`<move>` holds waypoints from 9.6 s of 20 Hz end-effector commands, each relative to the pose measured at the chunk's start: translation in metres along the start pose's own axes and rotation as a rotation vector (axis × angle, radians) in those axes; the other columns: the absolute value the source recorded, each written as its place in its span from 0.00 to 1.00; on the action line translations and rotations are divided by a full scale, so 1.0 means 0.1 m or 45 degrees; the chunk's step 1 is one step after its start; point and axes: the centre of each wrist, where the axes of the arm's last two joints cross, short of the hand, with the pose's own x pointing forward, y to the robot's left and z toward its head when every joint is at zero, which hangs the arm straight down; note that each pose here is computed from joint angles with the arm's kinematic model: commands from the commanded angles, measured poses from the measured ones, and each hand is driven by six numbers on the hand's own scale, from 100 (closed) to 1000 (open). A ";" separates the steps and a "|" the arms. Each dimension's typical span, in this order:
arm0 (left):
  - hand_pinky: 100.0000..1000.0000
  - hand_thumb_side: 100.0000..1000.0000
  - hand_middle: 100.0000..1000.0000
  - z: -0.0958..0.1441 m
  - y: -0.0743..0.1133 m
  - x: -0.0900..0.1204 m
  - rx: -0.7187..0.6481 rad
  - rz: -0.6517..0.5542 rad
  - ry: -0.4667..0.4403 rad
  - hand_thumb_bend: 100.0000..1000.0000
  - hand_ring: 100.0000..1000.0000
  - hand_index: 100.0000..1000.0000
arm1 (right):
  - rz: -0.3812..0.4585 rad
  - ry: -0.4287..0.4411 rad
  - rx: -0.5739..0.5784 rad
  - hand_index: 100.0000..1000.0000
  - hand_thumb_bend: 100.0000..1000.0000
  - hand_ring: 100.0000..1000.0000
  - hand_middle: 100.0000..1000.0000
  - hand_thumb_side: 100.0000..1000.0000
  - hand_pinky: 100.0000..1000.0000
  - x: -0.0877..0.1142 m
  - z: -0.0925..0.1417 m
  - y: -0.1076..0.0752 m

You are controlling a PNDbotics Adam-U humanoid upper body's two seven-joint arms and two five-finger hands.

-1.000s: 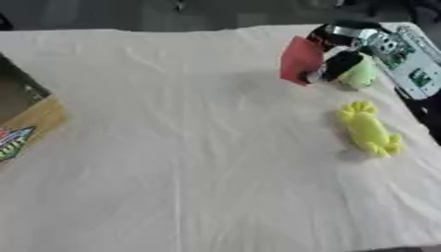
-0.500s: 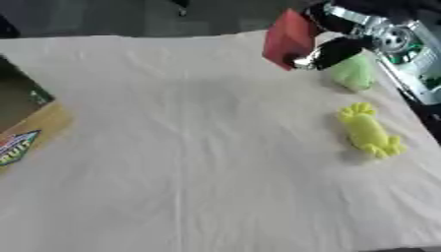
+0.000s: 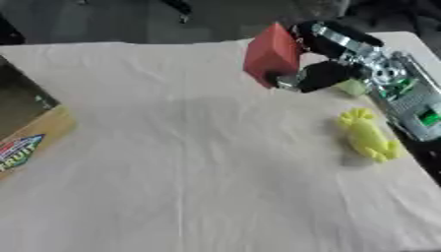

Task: Pick up the objects with one hand, pass them to the other hand, and then place them into the box on the other side of the table.

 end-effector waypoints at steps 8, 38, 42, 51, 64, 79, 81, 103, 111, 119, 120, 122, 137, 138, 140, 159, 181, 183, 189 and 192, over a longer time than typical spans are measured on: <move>0.49 0.57 0.60 -0.15 0.13 0.42 -0.209 -0.211 -0.132 0.73 0.67 0.81 | -0.166 -0.130 -0.099 0.56 0.02 0.53 0.43 0.10 0.82 0.15 0.06 0.29; 0.62 0.49 0.68 -0.09 -0.31 1.27 -1.407 -0.839 -0.192 0.66 0.72 0.80 | -0.350 -0.393 0.010 0.56 0.00 0.51 0.43 0.08 0.82 0.24 -0.21 1.07; 0.62 0.50 0.69 -0.03 -0.41 1.38 -1.482 -0.845 -0.202 0.64 0.73 0.80 | -0.323 -0.437 0.025 0.56 0.00 0.51 0.43 0.07 0.81 0.28 -0.24 1.13; 0.63 0.52 0.70 0.11 -0.64 1.54 -1.582 -0.841 -0.235 0.62 0.73 0.80 | -0.293 -0.516 0.049 0.55 0.00 0.51 0.43 0.06 0.81 0.39 -0.30 1.21; 0.62 0.41 0.67 0.20 -1.04 1.62 -1.438 -0.732 -0.320 0.68 0.72 0.81 | -0.239 -0.591 0.107 0.55 0.00 0.51 0.43 0.04 0.80 0.57 -0.36 1.31; 0.67 0.33 0.71 0.34 -1.26 1.63 -1.457 -0.795 -0.339 0.69 0.75 0.83 | -0.119 -0.668 0.057 0.55 0.00 0.51 0.43 0.02 0.80 0.73 -0.38 1.37; 0.68 0.30 0.71 0.34 -1.28 1.61 -1.480 -0.813 -0.328 0.68 0.76 0.82 | -0.108 -0.664 0.054 0.54 0.00 0.50 0.43 0.02 0.79 0.73 -0.38 1.37; 0.72 0.15 0.73 0.24 -1.30 1.39 -1.530 -0.955 -0.344 0.56 0.78 0.83 | -0.261 -0.584 0.062 0.52 0.00 0.47 0.42 0.06 0.70 1.12 -0.16 1.18; 0.72 0.15 0.73 0.27 -1.31 1.39 -1.416 -1.022 -0.416 0.62 0.78 0.83 | -0.247 -0.618 0.070 0.52 0.00 0.47 0.41 0.06 0.70 1.16 -0.14 1.16; 0.65 0.17 0.63 0.34 -1.28 1.49 -1.325 -0.933 -0.492 0.63 0.73 0.78 | -0.232 -0.614 0.080 0.52 0.00 0.47 0.41 0.06 0.70 1.15 -0.15 1.18; 0.64 0.15 0.62 0.36 -1.27 1.50 -1.317 -0.918 -0.501 0.61 0.72 0.78 | -0.228 -0.613 0.082 0.52 0.00 0.47 0.41 0.06 0.70 1.14 -0.16 1.18; 0.64 0.16 0.62 0.38 -1.26 1.51 -1.317 -0.893 -0.504 0.61 0.72 0.78 | -0.223 -0.615 0.082 0.52 0.00 0.47 0.41 0.06 0.70 1.14 -0.16 1.19; 0.70 0.29 0.67 0.41 -0.98 1.59 -1.447 -0.831 -0.440 0.79 0.76 0.81 | -0.221 -0.642 0.012 0.51 0.00 0.47 0.41 0.05 0.70 1.15 -0.11 1.15; 0.70 0.29 0.67 0.41 -0.97 1.60 -1.449 -0.830 -0.446 0.80 0.76 0.81 | -0.220 -0.642 0.016 0.51 0.00 0.47 0.41 0.05 0.70 1.15 -0.11 1.15; 0.70 0.29 0.67 0.40 -0.96 1.60 -1.449 -0.826 -0.457 0.82 0.76 0.81 | -0.218 -0.638 0.023 0.51 0.00 0.47 0.41 0.05 0.70 1.15 -0.11 1.16; 0.72 0.50 0.69 0.40 -0.93 1.57 -1.492 -0.849 -0.481 1.00 0.78 0.82 | -0.212 -0.610 0.050 0.51 0.00 0.46 0.41 0.05 0.70 1.12 -0.12 1.18; 0.73 0.69 0.70 0.37 -0.81 1.46 -1.480 -0.869 -0.438 1.00 0.79 0.84 | -0.217 -0.603 0.070 0.51 0.00 0.46 0.41 0.05 0.69 1.10 -0.10 1.20; 0.73 0.68 0.70 0.36 -0.79 1.45 -1.471 -0.866 -0.443 1.00 0.79 0.84 | -0.218 -0.604 0.075 0.50 0.00 0.46 0.41 0.06 0.69 1.10 -0.10 1.20; 0.72 0.69 0.69 0.36 -0.75 1.41 -1.478 -0.841 -0.457 1.00 0.79 0.83 | -0.216 -0.601 0.076 0.50 0.00 0.46 0.41 0.06 0.69 1.10 -0.10 1.20; 0.72 0.69 0.70 0.36 -0.73 1.38 -1.495 -0.841 -0.467 1.00 0.79 0.83 | -0.217 -0.602 0.075 0.50 0.00 0.46 0.41 0.06 0.69 1.10 -0.10 1.20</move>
